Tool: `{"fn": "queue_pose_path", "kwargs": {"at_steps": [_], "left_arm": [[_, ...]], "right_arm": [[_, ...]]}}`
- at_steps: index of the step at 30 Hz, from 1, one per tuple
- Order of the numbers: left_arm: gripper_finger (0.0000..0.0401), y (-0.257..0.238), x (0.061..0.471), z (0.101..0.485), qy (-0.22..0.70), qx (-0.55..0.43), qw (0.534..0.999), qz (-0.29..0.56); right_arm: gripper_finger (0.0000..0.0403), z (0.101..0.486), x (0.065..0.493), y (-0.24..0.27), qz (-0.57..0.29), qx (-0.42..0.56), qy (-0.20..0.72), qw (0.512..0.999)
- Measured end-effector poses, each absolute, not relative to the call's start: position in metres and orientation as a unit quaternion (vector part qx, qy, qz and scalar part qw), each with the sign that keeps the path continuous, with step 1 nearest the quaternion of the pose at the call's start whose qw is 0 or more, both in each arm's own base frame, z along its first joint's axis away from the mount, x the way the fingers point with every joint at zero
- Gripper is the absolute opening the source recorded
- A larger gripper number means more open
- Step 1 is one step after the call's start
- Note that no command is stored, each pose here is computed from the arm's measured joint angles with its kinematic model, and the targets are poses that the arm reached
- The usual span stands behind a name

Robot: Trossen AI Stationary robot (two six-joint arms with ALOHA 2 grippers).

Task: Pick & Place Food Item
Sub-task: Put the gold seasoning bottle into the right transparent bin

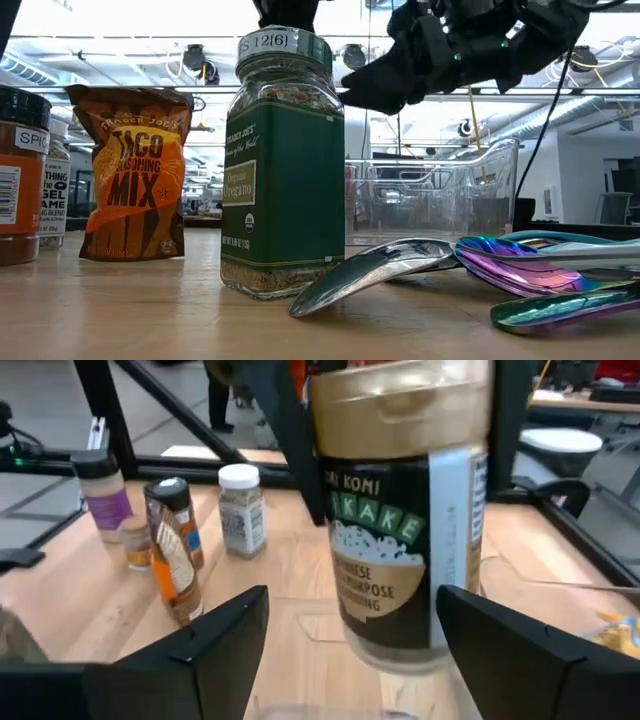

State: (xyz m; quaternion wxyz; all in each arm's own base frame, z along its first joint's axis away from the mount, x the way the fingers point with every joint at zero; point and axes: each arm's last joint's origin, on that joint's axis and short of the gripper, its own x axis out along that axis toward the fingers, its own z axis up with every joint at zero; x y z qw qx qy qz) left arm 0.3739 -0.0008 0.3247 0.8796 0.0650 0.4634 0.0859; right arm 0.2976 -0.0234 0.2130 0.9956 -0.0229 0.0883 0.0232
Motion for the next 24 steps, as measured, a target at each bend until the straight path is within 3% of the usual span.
{"fn": "queue_pose_path", "kwargs": {"at_steps": [13, 24], "left_arm": [[0.0277, -0.009, 0.381, 0.334, 0.411, 0.076, 0.908, 0.040], [0.0277, -0.016, 0.390, 0.342, 0.351, 0.092, 0.931, 0.021]], "right_arm": [[0.0293, 0.213, 0.305, -0.022, 0.027, -0.046, 0.073, 0.996], [0.0255, 0.220, 0.306, -0.010, 0.045, -0.059, 0.032, 0.997]]}}
